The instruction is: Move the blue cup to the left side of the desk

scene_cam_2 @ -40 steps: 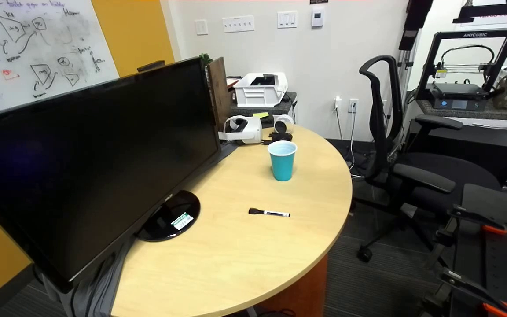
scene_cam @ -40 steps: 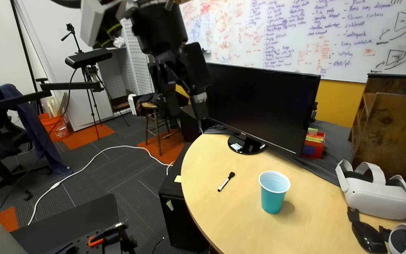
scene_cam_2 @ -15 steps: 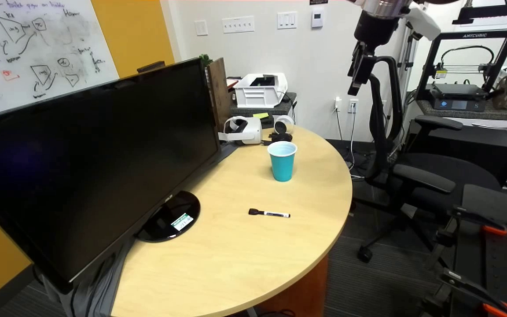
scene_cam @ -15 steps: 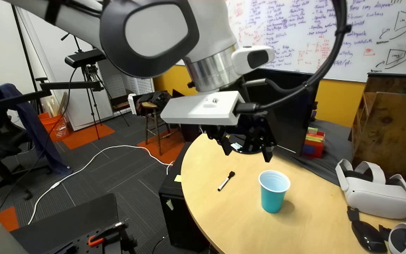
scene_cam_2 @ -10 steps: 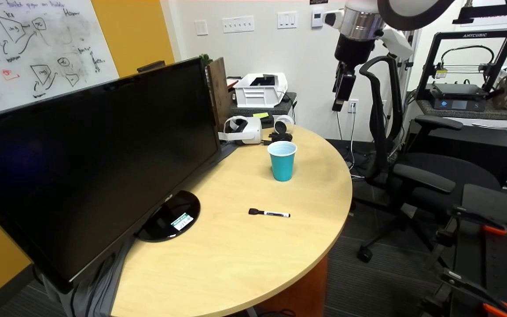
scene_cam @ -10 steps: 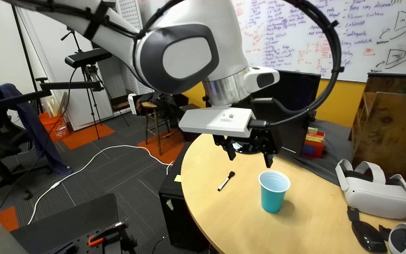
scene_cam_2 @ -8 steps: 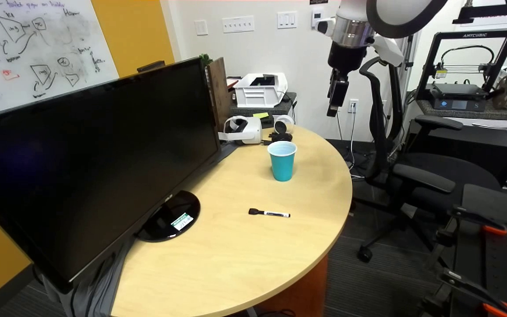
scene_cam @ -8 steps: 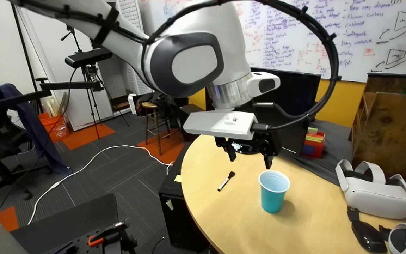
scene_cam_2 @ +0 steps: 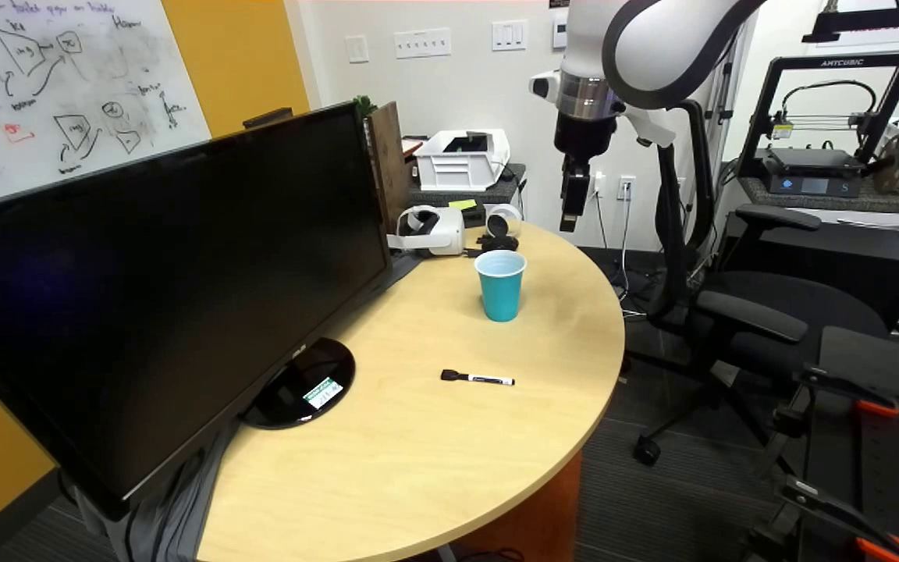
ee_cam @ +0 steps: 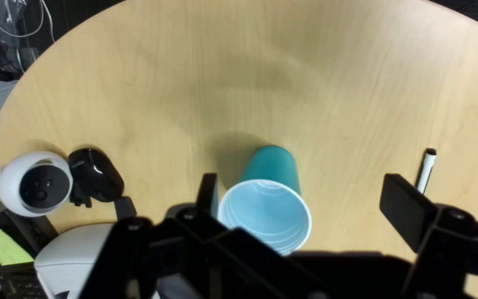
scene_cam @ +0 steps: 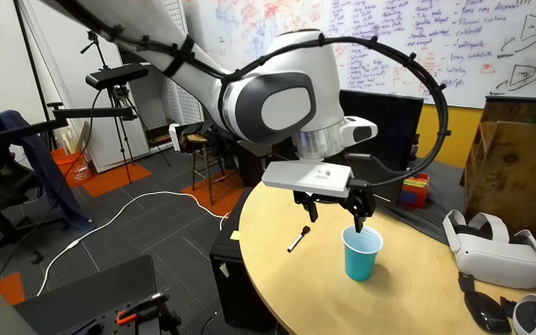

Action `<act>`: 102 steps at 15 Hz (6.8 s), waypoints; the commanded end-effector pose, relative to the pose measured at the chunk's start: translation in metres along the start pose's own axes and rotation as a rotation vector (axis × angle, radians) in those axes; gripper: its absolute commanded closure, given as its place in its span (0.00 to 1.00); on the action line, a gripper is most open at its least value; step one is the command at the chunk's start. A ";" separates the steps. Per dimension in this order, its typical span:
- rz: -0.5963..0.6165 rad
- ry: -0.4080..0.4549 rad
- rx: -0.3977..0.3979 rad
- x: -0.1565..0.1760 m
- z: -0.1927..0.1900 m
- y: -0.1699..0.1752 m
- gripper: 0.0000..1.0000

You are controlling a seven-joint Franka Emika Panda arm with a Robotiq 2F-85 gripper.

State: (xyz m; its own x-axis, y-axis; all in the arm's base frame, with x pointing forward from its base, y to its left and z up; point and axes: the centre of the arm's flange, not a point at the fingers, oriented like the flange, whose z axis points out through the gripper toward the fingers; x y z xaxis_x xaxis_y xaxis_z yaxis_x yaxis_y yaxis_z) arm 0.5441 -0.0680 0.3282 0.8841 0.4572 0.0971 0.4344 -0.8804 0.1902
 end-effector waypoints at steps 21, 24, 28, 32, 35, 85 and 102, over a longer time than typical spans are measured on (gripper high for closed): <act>-0.089 -0.008 0.040 0.028 0.071 0.015 0.00; -0.156 0.008 0.047 0.037 0.075 0.013 0.00; -0.216 0.035 0.067 0.053 0.078 0.008 0.00; -0.204 0.063 0.076 0.066 0.087 0.012 0.00; -0.193 0.067 0.091 0.076 0.101 0.018 0.00; -0.131 0.058 0.016 0.199 0.112 -0.140 0.99; -0.286 0.012 -0.029 0.267 0.121 -0.250 0.99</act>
State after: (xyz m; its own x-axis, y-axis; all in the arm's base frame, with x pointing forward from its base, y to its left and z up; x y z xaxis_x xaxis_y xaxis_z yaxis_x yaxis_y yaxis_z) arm 0.6920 0.2435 0.1842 0.7191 0.6926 0.0568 0.6707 -0.7131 0.2040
